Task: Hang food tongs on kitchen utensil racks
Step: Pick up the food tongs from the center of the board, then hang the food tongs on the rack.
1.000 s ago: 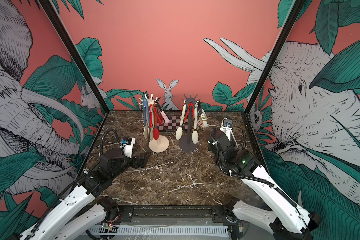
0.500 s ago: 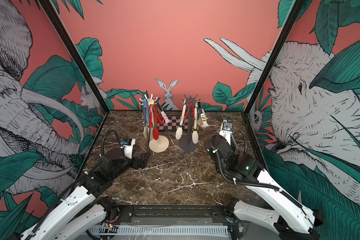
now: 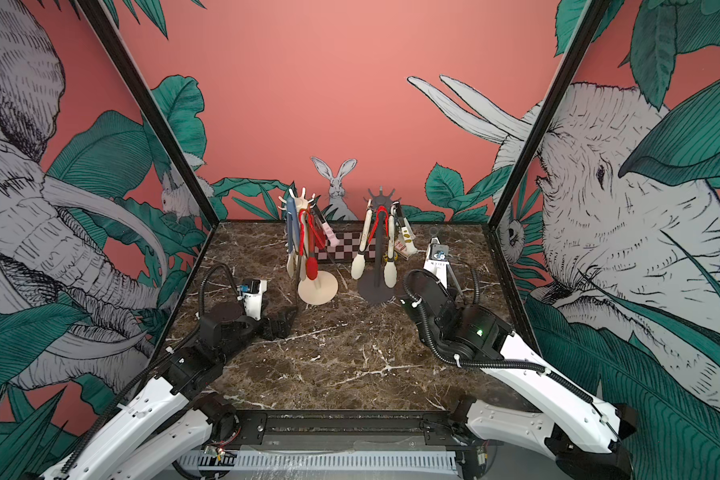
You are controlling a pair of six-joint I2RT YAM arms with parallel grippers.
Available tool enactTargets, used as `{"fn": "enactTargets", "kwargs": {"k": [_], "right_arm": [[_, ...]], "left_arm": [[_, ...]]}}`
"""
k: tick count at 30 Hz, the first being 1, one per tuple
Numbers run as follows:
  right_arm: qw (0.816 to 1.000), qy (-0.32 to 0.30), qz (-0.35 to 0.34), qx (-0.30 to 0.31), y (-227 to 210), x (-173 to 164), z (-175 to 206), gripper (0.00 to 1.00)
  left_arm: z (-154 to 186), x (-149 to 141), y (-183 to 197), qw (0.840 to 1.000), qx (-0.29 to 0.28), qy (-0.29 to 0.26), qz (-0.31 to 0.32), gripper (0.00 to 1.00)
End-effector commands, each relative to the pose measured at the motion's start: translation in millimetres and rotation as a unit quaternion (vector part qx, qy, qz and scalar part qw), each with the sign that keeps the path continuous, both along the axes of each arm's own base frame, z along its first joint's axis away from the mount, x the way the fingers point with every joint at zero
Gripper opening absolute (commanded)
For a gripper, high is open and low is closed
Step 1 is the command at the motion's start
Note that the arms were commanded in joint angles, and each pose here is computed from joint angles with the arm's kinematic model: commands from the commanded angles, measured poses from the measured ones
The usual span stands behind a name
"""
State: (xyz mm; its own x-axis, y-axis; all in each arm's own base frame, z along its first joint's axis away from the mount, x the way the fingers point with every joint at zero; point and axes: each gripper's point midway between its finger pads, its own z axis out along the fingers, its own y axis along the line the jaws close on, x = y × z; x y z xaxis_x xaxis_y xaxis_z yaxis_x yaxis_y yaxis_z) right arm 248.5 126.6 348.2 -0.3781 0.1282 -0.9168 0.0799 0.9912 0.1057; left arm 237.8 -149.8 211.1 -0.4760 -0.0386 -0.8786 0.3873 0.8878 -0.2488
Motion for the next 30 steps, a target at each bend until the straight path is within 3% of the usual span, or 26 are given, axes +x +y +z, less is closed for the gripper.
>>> {"fn": "enactTargets", "kwargs": {"k": [1, 10, 19, 30], "right_arm": [[0.999, -0.029, -0.005, 0.037, 9, 3, 18, 0.0], [0.997, -0.034, 0.021, 0.072, 39, 7, 19, 0.0], [0.991, -0.04, 0.049, 0.119, 64, 10, 21, 0.0], [0.984, -0.074, 0.089, 0.137, 94, 12, 25, 0.0]], "left_arm": [[-6, -1, 5, 1.0, 0.007, 0.003, 0.011, 0.99], [0, -3, 3, 1.0, -0.003, -0.003, 0.003, 0.99], [47, -17, -23, 0.993, -0.077, -0.052, -0.076, 0.99], [62, -18, -24, 0.991, -0.081, -0.069, -0.081, 0.99]]}}
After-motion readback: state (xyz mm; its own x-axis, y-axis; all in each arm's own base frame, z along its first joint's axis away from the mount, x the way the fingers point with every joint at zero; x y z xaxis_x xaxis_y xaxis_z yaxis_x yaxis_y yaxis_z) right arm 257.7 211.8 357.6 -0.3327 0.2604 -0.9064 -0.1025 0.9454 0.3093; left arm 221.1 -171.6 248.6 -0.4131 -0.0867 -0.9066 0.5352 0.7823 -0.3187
